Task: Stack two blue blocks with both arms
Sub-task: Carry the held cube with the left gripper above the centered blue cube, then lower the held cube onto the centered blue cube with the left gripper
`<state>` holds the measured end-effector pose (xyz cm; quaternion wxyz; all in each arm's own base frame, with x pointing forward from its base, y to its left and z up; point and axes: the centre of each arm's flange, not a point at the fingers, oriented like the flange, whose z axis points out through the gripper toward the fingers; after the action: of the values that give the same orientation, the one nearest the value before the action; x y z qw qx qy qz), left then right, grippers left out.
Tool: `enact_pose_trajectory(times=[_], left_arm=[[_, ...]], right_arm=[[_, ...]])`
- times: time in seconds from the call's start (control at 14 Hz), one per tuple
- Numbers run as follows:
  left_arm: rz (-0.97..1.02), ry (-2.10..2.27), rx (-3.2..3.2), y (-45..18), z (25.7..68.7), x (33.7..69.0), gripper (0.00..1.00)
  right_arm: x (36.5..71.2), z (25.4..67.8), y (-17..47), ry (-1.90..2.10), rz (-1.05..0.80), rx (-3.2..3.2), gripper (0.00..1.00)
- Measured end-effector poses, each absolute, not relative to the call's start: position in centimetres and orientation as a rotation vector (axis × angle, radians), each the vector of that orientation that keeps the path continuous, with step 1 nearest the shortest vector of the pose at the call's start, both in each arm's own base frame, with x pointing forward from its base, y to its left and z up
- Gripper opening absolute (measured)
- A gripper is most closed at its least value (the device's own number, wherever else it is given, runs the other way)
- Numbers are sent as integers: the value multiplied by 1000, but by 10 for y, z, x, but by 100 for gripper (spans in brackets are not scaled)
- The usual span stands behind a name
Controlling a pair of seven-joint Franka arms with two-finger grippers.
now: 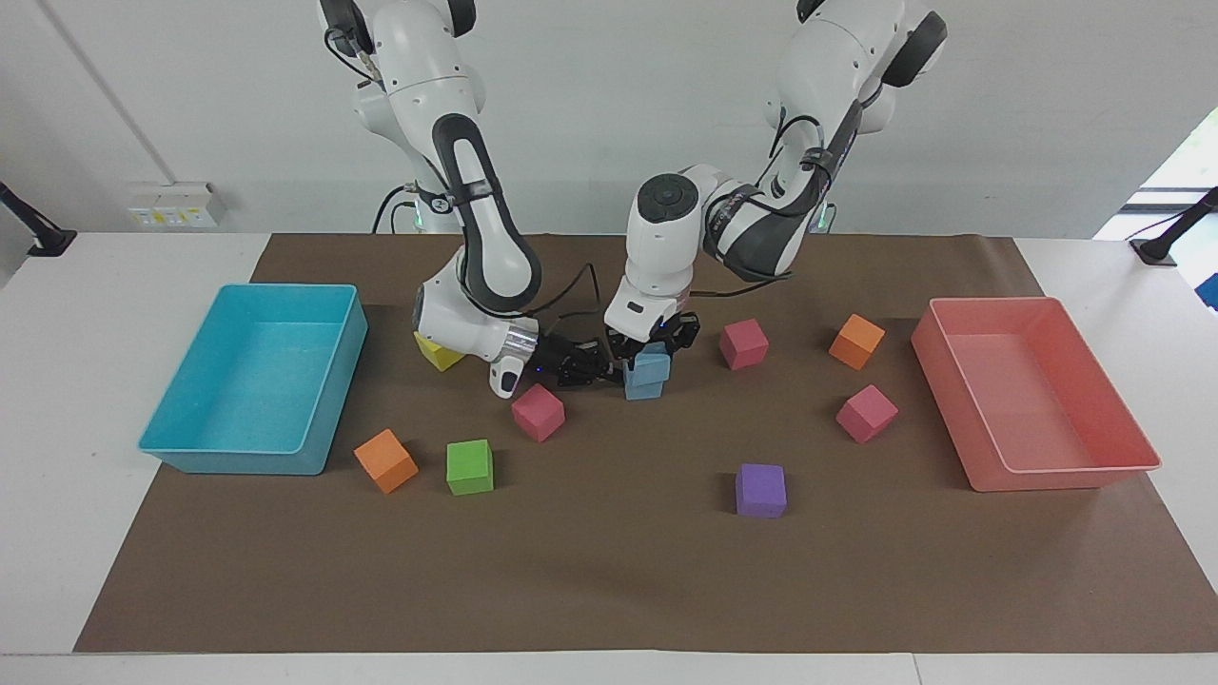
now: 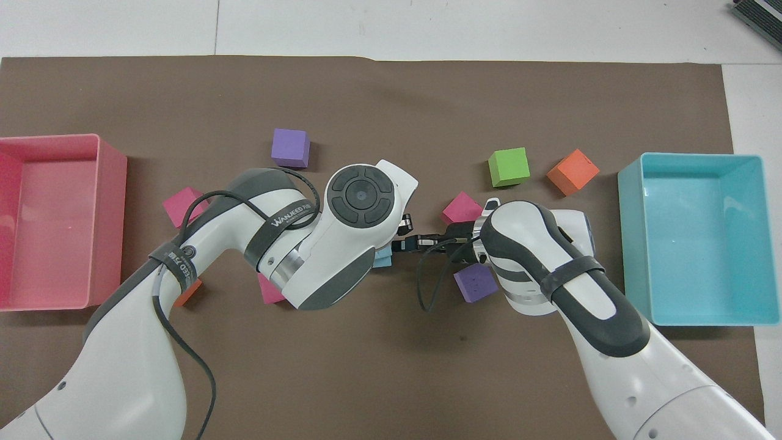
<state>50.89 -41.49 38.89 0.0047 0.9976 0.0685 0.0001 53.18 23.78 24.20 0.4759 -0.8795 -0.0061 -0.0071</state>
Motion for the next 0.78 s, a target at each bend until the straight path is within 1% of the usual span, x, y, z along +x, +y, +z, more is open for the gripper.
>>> enact_pose_trajectory(times=[0.78], left_arm=[[-1,219,3119,-416,385,510,61]], right_arm=[[532,242,238,-14,-17,-2149,1]])
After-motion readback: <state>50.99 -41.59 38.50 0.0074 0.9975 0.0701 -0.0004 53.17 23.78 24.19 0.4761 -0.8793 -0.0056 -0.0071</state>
